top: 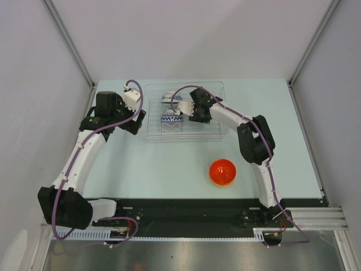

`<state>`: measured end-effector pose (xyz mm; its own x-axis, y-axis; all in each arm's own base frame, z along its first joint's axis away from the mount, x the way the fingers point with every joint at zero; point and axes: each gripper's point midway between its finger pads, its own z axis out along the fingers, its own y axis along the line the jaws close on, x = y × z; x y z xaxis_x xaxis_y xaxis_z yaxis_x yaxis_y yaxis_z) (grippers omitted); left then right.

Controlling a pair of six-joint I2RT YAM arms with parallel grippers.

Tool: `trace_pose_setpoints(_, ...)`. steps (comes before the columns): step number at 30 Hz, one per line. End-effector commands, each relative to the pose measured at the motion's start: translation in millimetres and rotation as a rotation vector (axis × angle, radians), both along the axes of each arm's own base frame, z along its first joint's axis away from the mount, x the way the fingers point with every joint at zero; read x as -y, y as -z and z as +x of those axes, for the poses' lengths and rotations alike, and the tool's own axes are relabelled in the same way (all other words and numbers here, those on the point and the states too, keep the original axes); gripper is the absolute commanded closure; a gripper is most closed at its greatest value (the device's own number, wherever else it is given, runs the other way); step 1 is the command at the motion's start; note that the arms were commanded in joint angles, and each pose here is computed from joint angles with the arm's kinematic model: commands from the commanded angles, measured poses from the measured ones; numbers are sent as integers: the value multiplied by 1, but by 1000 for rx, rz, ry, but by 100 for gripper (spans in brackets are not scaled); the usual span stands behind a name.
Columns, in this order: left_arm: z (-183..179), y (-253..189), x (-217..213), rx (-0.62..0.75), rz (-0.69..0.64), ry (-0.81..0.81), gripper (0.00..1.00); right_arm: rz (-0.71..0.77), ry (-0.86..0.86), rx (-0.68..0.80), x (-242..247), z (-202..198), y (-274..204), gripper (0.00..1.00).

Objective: Load the bowls into the dish rack

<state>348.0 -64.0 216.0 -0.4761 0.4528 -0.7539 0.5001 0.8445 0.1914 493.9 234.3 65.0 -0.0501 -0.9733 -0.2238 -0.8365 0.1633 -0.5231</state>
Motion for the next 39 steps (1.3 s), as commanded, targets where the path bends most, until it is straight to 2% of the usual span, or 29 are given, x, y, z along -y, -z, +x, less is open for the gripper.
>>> trace_pose_setpoints(1,-1,-19,-1,57,-7,11,0,-5,17,-49,1,-2,6,51)
trace_pose_setpoints(3,-1,-20,-1,58,-9,14,0,-14,14,-91,2,-9,10,45)
trace_pose_setpoints(11,-4,-21,-1,66,-9,16,0,68,5,-149,-2,-25,-23,44)
trace_pose_setpoints(15,-4,-21,1,67,-17,18,0,82,40,-21,2,-14,-58,44)
trace_pose_setpoints(17,-4,-21,2,66,-27,21,0,88,45,-4,3,-12,-62,43)
trace_pose_setpoints(24,-8,-23,4,72,-44,25,0,183,-14,-136,-22,-32,-54,43)
trace_pose_setpoints(28,-10,-21,1,73,-28,19,0,232,-32,-140,-39,-23,-59,43)
trace_pose_setpoints(34,-11,-22,1,74,-31,16,0,244,-26,-159,-54,-6,-36,43)
trace_pose_setpoints(39,-11,-21,0,71,-25,14,0,225,21,-147,-48,7,-18,43)
